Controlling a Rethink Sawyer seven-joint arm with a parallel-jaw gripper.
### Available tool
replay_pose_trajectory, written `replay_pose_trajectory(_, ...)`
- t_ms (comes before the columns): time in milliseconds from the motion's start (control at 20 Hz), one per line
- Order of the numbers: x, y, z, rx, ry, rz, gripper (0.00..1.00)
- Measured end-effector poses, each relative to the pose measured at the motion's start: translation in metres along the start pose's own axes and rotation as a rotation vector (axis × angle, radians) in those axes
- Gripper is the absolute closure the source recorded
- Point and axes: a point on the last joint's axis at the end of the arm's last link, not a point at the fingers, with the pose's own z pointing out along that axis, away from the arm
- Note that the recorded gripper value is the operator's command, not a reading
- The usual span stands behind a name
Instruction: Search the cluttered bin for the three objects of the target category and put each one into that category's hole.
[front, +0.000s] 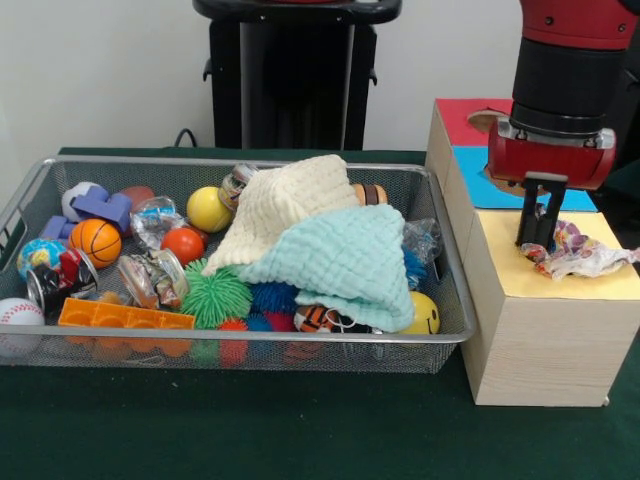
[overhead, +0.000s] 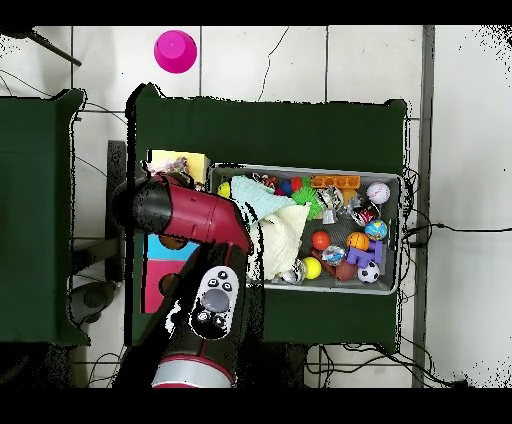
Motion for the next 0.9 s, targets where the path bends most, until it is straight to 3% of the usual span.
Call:
replay_pose_trajectory(350,0.012,0.0,-0.008,0.002,0.014,0.005,1.0)
replay_pose_trajectory(900,0.02,-0.005,-0.008,-0.012,0.043,0.072,1.0)
